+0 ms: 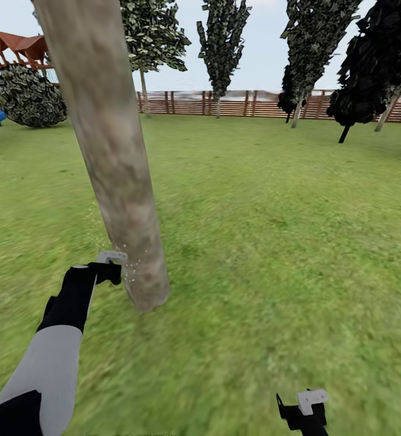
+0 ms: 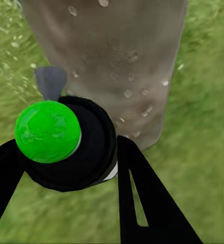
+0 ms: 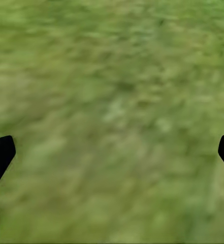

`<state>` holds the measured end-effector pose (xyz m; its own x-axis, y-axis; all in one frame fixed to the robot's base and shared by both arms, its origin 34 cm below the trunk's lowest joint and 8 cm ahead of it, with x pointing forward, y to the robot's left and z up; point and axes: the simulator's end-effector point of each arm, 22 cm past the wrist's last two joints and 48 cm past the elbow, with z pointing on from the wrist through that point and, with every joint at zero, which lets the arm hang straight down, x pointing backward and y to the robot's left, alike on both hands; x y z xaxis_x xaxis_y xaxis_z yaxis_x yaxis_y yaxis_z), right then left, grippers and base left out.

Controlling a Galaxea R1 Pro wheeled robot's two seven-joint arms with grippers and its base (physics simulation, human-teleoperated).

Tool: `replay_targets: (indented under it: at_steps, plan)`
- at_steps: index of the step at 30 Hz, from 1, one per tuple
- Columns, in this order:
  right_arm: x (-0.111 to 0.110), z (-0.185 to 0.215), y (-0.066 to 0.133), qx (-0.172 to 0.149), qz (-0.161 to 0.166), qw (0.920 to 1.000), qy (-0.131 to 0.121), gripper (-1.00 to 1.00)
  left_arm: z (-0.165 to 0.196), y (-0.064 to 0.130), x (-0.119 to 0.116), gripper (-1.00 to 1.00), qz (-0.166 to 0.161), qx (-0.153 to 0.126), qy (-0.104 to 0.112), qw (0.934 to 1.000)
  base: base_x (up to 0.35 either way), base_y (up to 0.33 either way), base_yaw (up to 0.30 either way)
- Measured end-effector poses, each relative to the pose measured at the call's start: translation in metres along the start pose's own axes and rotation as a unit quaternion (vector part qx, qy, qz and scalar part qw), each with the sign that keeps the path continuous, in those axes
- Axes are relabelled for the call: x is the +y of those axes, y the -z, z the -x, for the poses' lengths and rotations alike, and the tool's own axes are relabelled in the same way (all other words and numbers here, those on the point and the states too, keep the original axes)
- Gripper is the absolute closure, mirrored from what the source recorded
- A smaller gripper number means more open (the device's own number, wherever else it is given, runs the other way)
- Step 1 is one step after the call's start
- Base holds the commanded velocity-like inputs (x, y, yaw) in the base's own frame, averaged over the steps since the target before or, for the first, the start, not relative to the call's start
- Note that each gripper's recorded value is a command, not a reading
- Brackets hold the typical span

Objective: In the garden, pick up the pesticide atomizer on the floor and spray pesticide onto both trees until each tree trunk is fully covered.

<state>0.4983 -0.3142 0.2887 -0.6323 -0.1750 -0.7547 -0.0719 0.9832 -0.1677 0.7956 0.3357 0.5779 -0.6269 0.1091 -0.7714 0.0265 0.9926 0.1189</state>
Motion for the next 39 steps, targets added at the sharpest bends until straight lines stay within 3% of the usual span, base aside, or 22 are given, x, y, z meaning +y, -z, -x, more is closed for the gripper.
replay_targets:
  at_steps: [2,8,16,39]
  plan:
    - [0.000,0.000,0.000,0.000,0.000,1.0000,0.000,-1.00,0.010,0.001,0.000,1.00,0.001,-0.004,0.001,1.0000,0.000,0.000,0.199]
    - [0.000,0.000,0.000,0.000,0.000,1.0000,0.000,-1.00,0.010,0.006,0.045,1.00,0.033,-0.003,-0.005,0.9994,0.000,0.000,0.029]
    - [0.000,0.000,0.000,0.000,0.000,1.0000,0.000,-1.00,0.026,0.013,0.043,1.00,0.036,-0.018,-0.003,0.9992,0.043,-0.136,0.098]
    - [0.000,0.000,0.000,0.000,0.000,1.0000,0.000,-1.00,0.025,0.015,0.048,1.00,0.042,-0.017,-0.002,0.9990,0.030,-0.269,0.012]
